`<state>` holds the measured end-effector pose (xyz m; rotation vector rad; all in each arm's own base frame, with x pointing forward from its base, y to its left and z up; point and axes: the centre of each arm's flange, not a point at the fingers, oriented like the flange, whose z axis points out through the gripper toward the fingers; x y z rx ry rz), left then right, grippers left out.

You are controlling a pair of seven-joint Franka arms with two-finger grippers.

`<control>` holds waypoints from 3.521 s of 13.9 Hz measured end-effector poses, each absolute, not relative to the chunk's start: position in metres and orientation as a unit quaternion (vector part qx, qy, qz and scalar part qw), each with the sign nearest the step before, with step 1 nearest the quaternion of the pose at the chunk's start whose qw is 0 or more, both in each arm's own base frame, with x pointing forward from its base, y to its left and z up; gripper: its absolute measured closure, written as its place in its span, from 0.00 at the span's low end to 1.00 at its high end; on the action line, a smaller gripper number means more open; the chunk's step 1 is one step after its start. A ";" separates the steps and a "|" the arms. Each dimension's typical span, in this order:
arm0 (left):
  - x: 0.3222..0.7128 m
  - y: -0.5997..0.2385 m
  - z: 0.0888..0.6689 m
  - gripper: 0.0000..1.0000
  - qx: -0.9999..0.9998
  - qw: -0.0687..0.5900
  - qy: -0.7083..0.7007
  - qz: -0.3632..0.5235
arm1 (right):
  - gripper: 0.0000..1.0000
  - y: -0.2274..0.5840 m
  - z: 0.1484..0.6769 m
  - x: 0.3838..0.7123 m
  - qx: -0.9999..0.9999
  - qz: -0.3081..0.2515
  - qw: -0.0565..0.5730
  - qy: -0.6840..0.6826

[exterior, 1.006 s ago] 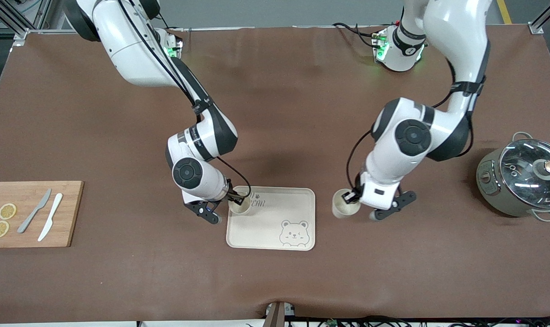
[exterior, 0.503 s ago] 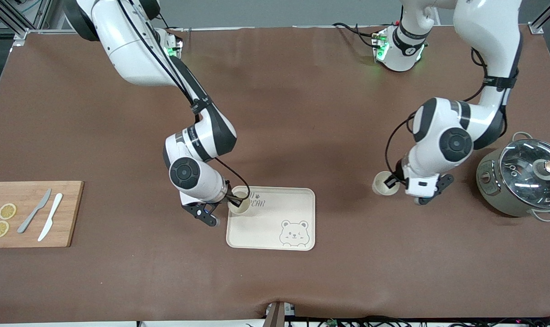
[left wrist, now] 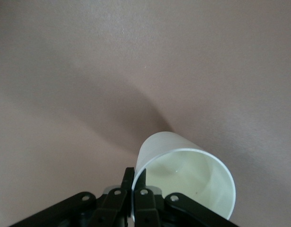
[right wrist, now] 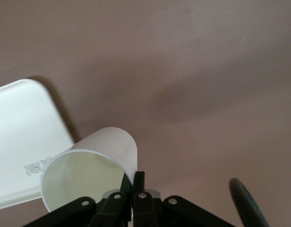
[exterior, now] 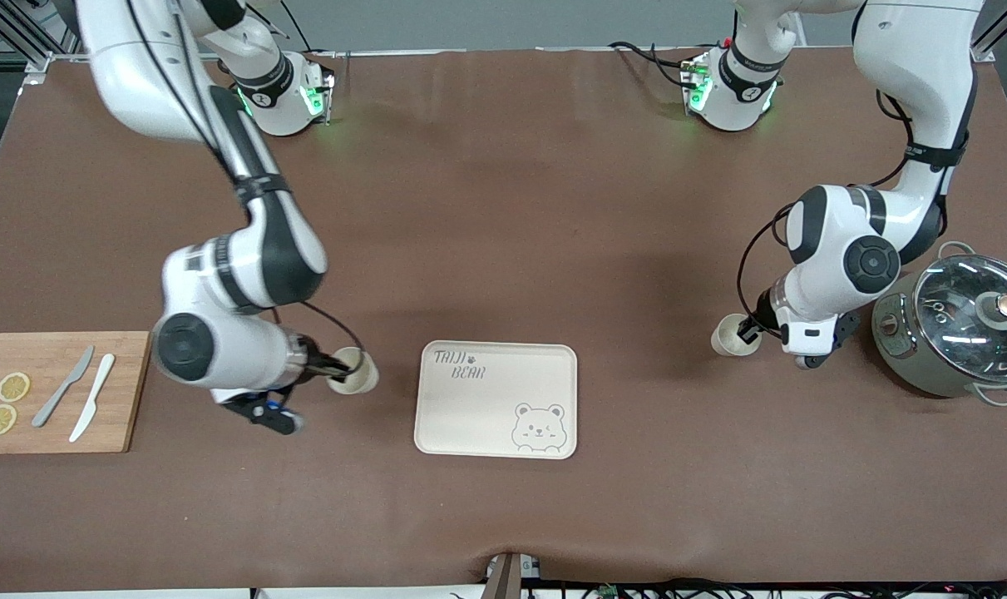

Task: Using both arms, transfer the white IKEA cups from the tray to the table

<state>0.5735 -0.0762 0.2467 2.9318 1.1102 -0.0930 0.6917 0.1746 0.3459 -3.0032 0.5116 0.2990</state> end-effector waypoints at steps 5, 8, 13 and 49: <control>0.562 -0.051 0.233 0.94 0.945 0.004 0.326 -0.030 | 0.98 0.057 0.315 0.680 -0.986 0.127 0.018 0.107; 0.564 -0.047 0.240 0.66 0.945 0.006 0.326 -0.025 | 0.98 -0.009 0.294 0.673 -0.987 0.134 0.016 0.092; 0.579 -0.052 0.319 0.17 0.947 0.007 0.321 -0.019 | 0.98 -0.074 0.260 0.656 -0.990 0.125 0.026 0.063; 0.534 -0.004 0.681 0.00 0.997 -0.009 0.071 0.009 | 0.00 0.004 0.658 0.594 -1.000 0.000 -0.004 -0.028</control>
